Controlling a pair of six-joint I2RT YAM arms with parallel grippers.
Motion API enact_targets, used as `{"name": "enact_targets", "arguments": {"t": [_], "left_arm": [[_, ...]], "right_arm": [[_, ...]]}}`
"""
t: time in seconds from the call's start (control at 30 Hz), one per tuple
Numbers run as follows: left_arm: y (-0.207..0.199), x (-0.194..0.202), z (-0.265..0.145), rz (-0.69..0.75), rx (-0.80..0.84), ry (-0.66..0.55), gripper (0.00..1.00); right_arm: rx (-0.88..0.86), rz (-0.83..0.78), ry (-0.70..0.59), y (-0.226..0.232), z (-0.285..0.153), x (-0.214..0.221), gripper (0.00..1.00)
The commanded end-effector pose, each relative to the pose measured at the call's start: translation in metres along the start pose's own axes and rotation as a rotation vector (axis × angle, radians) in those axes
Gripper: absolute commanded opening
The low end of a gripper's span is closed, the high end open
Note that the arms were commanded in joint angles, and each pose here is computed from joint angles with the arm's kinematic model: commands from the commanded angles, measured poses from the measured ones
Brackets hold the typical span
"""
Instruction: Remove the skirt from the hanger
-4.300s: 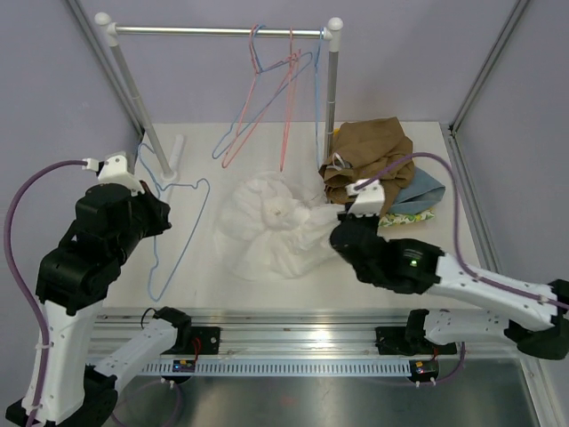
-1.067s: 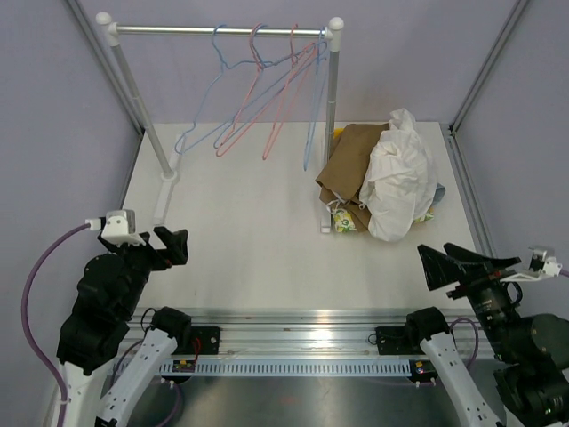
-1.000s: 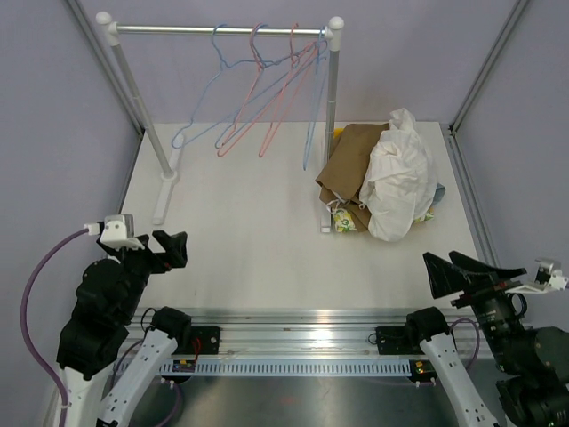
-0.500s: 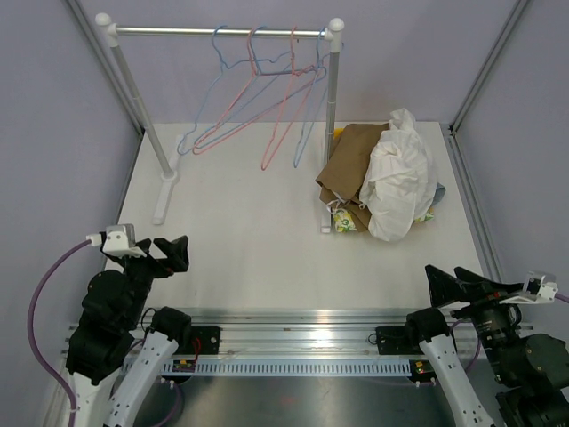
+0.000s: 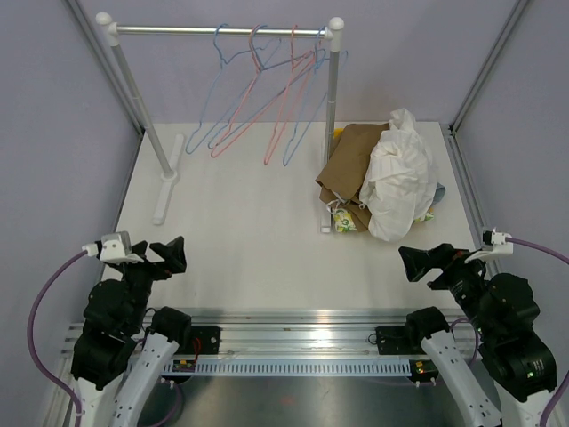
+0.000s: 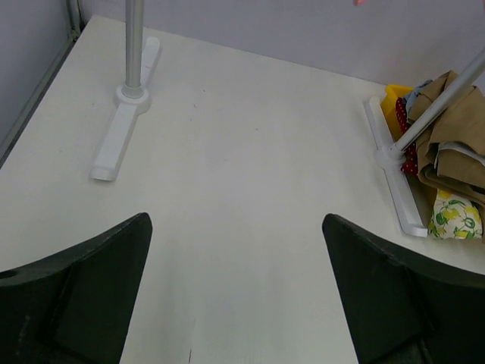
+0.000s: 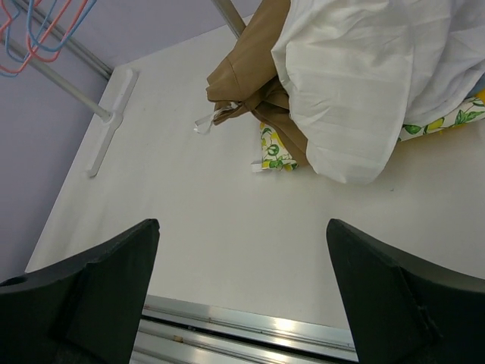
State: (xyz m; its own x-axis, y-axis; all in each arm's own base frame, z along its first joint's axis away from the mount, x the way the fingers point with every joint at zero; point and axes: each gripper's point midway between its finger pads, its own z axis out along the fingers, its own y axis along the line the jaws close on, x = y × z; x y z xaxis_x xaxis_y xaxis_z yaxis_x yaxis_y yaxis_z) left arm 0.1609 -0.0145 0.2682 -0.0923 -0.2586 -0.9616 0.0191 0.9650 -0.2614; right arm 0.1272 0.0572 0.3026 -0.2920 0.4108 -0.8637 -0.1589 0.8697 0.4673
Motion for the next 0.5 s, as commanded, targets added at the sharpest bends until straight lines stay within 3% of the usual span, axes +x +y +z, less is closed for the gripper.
{"name": "enact_targets", "arguments": {"t": [0.0, 0.17, 0.37, 0.47], "left_arm": [[0.013, -0.022, -0.009, -0.059, -0.062, -0.118, 0.99], [0.018, -0.025, -0.016, -0.08, -0.067, -0.162, 0.99], [0.004, -0.01, 0.009, -0.008, -0.038, -0.063, 0.99], [0.023, -0.009, 0.031, 0.058, -0.189, -0.023, 0.99]], "right_arm": [[-0.082, -0.033, -0.038, 0.014, -0.006, -0.009, 0.99], [-0.101, -0.032, -0.087, 0.015, -0.013, -0.014, 0.99], [-0.136, -0.039, -0.153, 0.017, -0.027, -0.018, 1.0], [-0.167, -0.055, -0.155, 0.022, -0.031, -0.017, 0.99]]}}
